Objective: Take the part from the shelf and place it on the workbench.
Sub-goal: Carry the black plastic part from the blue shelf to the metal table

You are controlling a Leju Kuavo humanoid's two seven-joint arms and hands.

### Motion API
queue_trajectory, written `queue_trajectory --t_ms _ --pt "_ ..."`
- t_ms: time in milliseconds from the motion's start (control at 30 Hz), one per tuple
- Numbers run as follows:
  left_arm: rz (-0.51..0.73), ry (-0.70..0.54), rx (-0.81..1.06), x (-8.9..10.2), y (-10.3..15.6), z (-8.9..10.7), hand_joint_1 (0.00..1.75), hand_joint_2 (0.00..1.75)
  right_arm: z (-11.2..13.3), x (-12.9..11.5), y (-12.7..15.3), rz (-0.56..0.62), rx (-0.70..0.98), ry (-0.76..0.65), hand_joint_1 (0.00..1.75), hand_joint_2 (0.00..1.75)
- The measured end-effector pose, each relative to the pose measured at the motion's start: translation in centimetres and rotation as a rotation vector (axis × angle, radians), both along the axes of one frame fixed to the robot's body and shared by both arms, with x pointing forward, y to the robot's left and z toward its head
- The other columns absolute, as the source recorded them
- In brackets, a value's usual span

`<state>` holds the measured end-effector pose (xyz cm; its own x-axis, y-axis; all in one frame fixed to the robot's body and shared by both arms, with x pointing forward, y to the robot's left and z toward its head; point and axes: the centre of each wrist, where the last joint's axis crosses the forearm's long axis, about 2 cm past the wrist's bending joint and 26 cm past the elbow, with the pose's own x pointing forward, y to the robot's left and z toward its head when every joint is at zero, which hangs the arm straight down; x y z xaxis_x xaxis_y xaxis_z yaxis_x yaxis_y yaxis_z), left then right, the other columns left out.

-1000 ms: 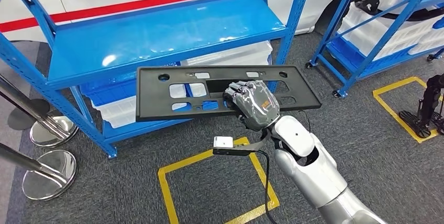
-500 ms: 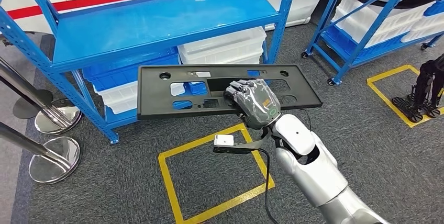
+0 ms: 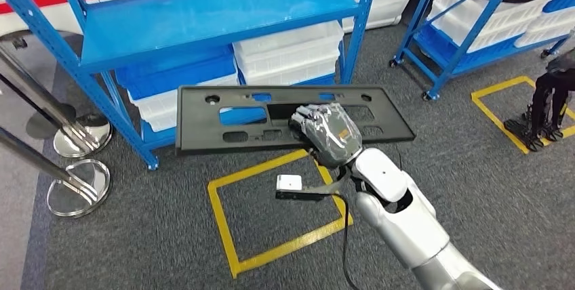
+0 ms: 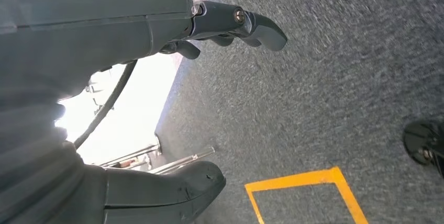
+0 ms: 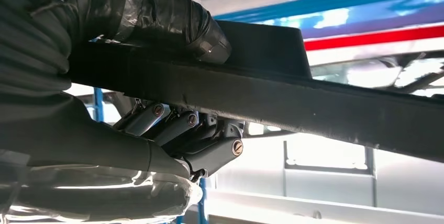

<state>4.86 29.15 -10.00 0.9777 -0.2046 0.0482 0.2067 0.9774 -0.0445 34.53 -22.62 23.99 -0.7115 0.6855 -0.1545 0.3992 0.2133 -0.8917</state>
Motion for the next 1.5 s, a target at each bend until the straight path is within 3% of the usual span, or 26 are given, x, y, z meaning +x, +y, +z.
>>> queue_trajectory --t_ms 933,1500 --pt "0.067 0.021 0.009 -1.9 1.6 0.9 0.0 1.75 -0.6 -0.9 3.9 0.022 0.064 0.075 1.68 1.75" --pt "0.089 0.023 0.02 -1.9 1.5 1.3 0.0 1.75 -0.9 -1.2 4.6 0.039 0.066 0.087 1.68 1.75"
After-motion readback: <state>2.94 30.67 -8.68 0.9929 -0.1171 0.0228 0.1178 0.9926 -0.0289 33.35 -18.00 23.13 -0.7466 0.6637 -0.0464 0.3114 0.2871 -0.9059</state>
